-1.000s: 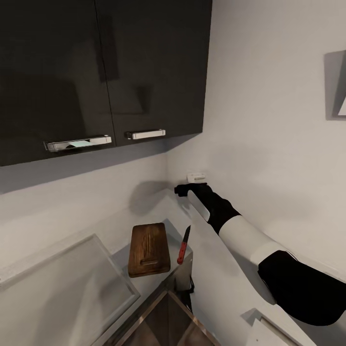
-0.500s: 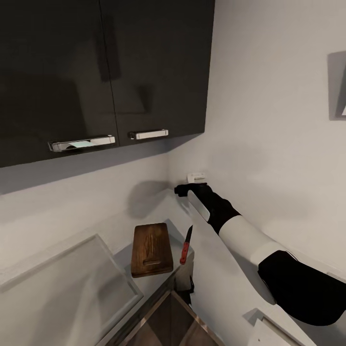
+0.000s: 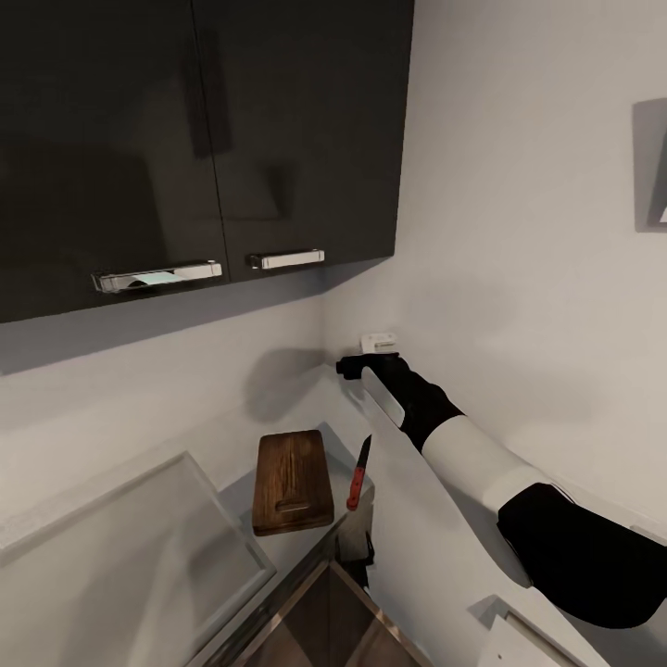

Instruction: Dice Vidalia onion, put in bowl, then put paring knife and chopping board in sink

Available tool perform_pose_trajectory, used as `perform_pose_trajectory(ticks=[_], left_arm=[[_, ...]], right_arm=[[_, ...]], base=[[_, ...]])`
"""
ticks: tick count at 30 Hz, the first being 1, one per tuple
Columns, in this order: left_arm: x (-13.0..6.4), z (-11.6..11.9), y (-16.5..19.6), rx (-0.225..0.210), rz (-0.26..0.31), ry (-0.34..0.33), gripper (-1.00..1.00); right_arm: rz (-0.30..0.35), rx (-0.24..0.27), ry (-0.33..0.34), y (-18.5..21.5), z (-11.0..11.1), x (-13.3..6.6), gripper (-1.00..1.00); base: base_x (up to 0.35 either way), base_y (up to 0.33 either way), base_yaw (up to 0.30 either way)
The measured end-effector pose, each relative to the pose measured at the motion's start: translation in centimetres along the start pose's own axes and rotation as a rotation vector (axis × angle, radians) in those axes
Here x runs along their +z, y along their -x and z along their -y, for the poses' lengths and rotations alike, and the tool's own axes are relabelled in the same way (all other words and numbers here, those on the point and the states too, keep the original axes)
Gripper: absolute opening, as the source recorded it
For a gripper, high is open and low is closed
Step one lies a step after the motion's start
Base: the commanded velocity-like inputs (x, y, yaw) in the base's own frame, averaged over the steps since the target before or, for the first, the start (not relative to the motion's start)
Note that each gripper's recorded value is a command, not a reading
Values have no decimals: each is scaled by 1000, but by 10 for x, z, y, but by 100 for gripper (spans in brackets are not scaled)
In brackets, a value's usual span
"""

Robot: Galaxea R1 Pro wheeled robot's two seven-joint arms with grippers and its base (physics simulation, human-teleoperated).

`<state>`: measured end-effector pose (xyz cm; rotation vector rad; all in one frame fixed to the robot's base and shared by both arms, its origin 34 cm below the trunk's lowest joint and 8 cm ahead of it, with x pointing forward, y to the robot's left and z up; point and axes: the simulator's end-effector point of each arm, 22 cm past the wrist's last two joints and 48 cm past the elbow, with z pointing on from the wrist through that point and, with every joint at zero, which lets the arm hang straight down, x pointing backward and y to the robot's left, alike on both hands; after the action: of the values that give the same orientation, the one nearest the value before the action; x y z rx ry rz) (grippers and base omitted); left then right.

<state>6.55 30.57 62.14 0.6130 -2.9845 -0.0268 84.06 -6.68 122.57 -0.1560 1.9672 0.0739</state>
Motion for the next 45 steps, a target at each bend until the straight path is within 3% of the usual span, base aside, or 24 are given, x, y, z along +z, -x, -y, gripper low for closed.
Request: perform_pose_trajectory(ticks=[23,35,38,40,45], left_arm=[[0,0,-1,0,-2,1,100],[1,8,-15,-1,-28,-8,100],[1,9,-16,-1,-29,-10,100],[1,11,-17,-1,-31,-12,100],[1,13,-18,-1,-32,-14,100]], right_arm=[[-1,5,3,-1,-1,0,100],[-31,-24,1,-13,0,4,100],[-52,-56,29,-24,-8,6,100],[-63,-98,82,-32,-24,7,100],[-74,-120,146,-39,-40,5,100]], base=[[0,0,0],[0,0,0],[0,0,0],[0,0,0],[0,0,0]])
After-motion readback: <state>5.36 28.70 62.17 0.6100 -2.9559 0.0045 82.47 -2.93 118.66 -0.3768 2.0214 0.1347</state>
